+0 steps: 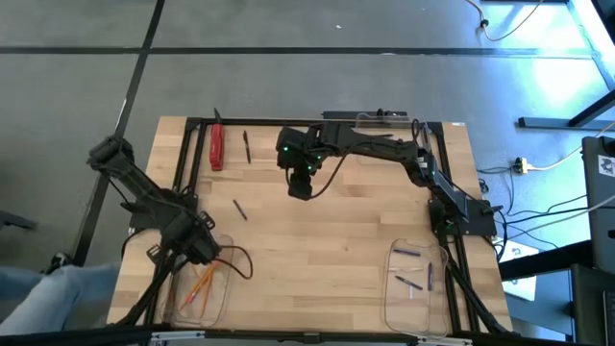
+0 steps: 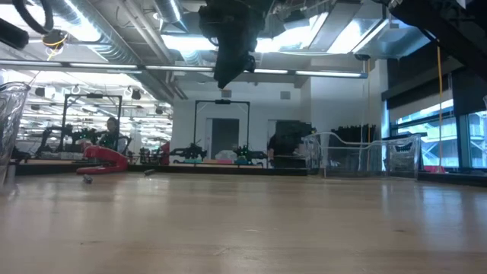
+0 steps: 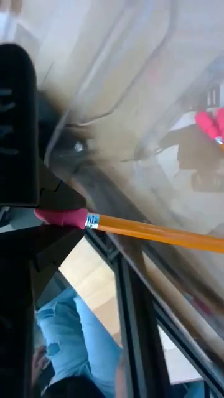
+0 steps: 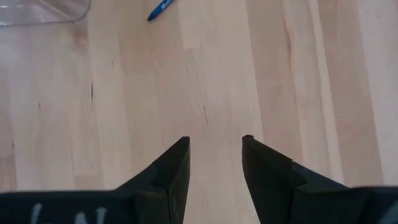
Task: Sort crayons/erasers/pens/pencils in bins
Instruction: Put the yellow pencil into the bottom left transparent bin
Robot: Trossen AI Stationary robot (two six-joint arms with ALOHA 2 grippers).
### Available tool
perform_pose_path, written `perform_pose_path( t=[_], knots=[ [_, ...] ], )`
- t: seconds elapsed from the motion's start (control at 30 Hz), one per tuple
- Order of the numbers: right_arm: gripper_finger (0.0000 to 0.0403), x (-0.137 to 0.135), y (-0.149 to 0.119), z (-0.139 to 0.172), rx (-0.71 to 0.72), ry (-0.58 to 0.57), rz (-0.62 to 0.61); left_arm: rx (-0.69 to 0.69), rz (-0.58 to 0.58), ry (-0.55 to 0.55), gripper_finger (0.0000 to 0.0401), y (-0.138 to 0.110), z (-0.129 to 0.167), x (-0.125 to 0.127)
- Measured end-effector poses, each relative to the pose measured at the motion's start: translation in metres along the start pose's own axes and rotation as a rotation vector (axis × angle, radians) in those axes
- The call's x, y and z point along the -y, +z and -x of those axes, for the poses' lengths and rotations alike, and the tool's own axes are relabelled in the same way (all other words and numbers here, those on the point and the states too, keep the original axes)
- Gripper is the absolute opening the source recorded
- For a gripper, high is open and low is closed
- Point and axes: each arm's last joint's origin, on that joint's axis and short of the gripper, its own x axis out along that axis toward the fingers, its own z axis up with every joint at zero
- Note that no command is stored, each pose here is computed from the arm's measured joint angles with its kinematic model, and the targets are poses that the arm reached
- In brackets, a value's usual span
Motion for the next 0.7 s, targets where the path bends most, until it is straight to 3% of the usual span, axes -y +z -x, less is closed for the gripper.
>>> perform_pose_path(
  t=[0.43,0.7],
  knots=[
    [0.0143,-0.013,-0.002,-0.002,-0.021,0.011,0.049,-0.034,-0.033,0.045,0.0016,0.024,-0.014,-0.004],
    [0.0143,-0.019,-0.003,-0.002,-0.023,0.017,0.065,-0.027,-0.029,0.134,0.0020,0.027,-0.015,-0.007]
  ],
)
